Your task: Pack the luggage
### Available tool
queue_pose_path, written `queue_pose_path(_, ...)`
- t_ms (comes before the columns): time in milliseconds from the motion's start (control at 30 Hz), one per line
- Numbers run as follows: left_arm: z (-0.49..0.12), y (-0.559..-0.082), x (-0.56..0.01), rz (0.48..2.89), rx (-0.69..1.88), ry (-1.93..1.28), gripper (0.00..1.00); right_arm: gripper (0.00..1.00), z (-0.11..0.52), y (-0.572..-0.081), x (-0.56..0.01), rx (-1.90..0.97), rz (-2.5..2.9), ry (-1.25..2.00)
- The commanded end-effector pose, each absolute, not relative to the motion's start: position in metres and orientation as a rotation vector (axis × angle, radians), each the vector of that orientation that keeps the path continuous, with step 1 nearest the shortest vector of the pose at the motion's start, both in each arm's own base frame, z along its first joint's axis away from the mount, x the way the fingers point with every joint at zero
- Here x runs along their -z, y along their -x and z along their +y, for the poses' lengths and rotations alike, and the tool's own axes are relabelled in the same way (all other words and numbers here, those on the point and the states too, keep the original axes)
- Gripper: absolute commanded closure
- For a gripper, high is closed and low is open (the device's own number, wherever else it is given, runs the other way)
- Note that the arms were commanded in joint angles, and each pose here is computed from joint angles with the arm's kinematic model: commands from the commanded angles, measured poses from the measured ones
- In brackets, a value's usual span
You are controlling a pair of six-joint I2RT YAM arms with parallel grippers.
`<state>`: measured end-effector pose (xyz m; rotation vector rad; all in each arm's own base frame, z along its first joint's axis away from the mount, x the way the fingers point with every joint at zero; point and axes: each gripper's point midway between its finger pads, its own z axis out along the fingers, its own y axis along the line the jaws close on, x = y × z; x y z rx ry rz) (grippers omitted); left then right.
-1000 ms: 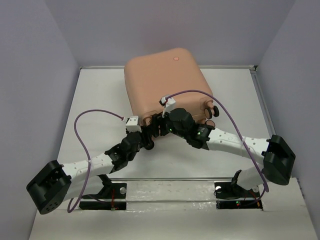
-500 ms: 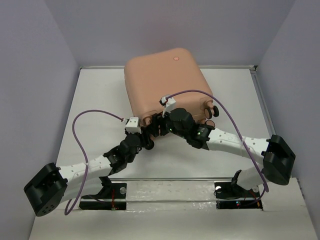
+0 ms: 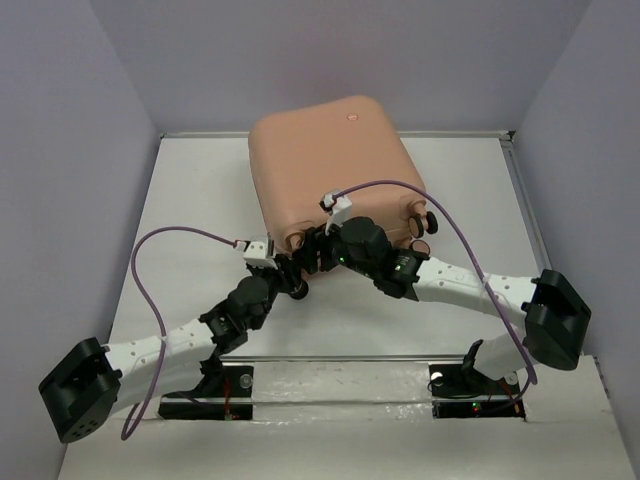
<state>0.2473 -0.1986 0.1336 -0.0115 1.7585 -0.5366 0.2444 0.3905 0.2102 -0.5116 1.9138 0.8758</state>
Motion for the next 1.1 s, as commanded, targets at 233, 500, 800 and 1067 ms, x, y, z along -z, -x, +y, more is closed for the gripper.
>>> queue_pose_path(233, -0.225, -0.269, -0.185, 1.618, 0.628, 0.078, 0.52, 0.93, 0.405, -0.232, -0.257, -1.046, 1.758, 0.5)
queue_pose_path(500, -0.209, -0.269, -0.157, 1.673, 0.539, 0.11, 0.65, 0.93, 0.403, -0.233, -0.261, -1.042, 1.75, 0.495)
queue_pose_path(800, -0.211, -0.272, -0.15, 1.693, 0.521, 0.109, 0.94, 0.93, 0.392, -0.23, -0.263, -1.029, 1.739, 0.475)
queue_pose_path(1067, -0.179, -0.269, -0.162, 1.684, 0.417, 0.174, 0.94, 0.93, 0.369, -0.228, -0.251, -0.98, 1.757, 0.434)
